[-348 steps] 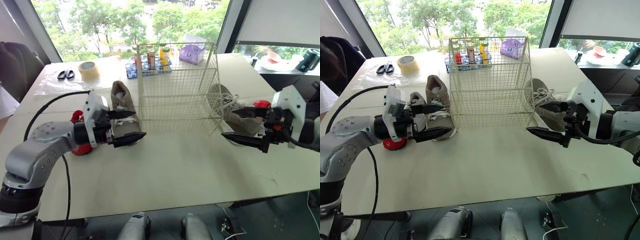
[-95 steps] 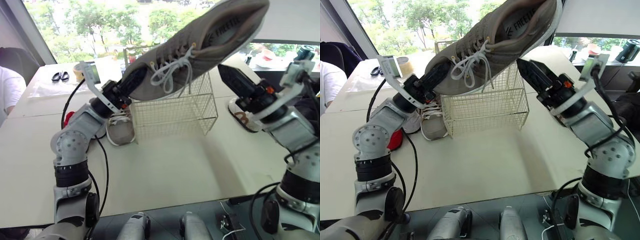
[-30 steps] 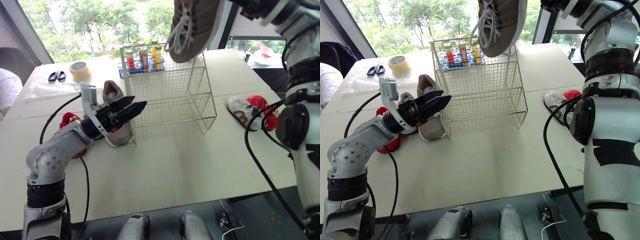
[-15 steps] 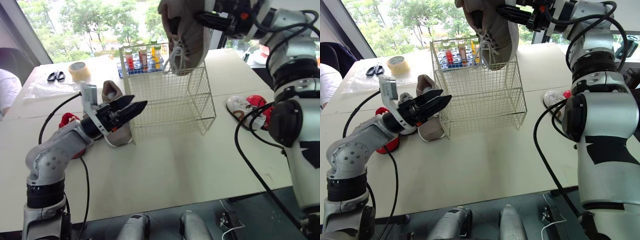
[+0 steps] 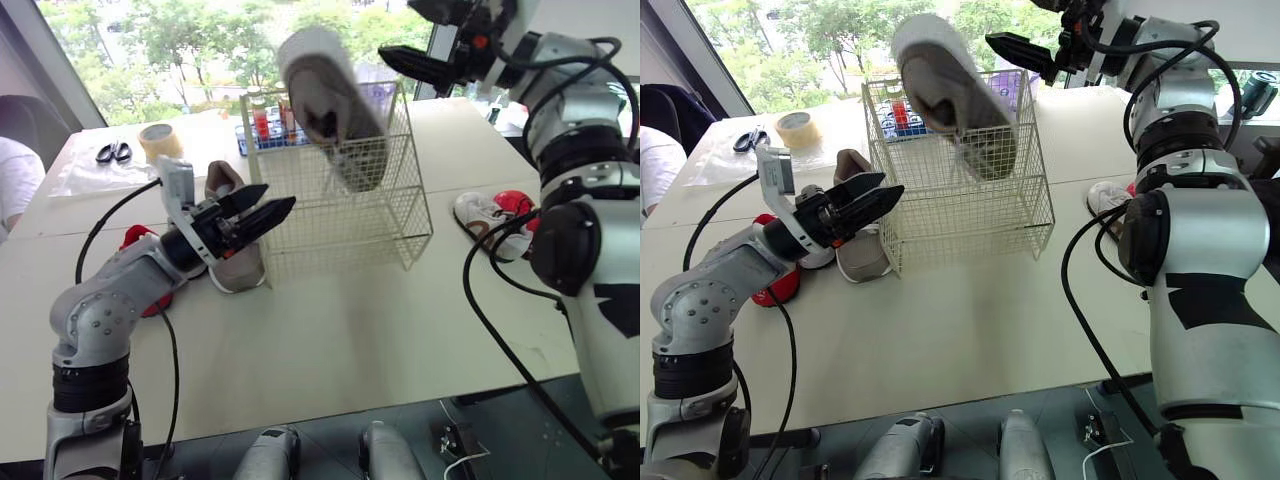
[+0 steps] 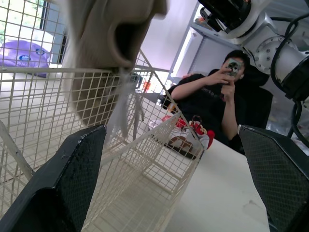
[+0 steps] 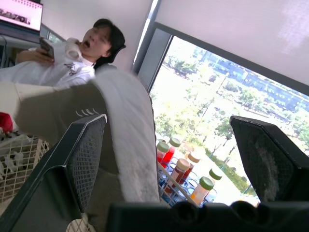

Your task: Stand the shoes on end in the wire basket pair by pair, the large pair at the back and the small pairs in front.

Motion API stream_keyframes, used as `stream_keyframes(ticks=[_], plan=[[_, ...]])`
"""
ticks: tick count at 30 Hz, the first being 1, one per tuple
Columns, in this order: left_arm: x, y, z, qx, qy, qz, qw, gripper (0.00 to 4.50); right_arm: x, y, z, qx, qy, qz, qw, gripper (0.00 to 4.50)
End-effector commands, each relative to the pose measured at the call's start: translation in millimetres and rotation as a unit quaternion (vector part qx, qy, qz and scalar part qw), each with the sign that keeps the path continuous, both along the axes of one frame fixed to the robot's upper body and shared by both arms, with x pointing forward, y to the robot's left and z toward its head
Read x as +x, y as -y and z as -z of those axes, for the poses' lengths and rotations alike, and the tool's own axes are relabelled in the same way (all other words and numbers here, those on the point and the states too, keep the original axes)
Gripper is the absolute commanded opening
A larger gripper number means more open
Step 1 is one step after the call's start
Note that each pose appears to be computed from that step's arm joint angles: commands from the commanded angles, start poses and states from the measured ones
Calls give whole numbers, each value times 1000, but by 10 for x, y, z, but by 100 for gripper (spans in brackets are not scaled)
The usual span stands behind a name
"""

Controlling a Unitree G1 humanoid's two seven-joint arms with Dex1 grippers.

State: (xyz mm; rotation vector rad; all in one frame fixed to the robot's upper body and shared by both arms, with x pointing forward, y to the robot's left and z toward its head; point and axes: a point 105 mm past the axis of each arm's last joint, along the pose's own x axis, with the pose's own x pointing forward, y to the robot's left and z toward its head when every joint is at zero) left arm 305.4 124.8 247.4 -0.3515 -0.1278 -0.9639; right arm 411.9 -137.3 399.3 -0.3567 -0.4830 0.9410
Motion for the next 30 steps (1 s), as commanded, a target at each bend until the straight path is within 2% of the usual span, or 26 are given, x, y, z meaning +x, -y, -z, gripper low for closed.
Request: stream_keyframes(ticks=[1,5,9,15,19,30], plan=[[-34,36,-107,3,29,3,1000,450,-54,86,-168,62,11,-9,998,445],[-8,33,-108,5,30,1,1000,450,-64,120,-141,74,9,-15,997,445],[2,17,-105,9,32,-3,999,450,-95,-103,-41,32,46,-22,998,445],[35,21,-98,15,34,-5,999,450,-8,-529,318,-42,78,68,994,445],[22,3,-89,25,36,-2,999,450,33,-749,444,-48,93,113,988,445],[-19,-7,5,45,34,-11,998,450,75,-1144,385,-9,127,173,977,445]])
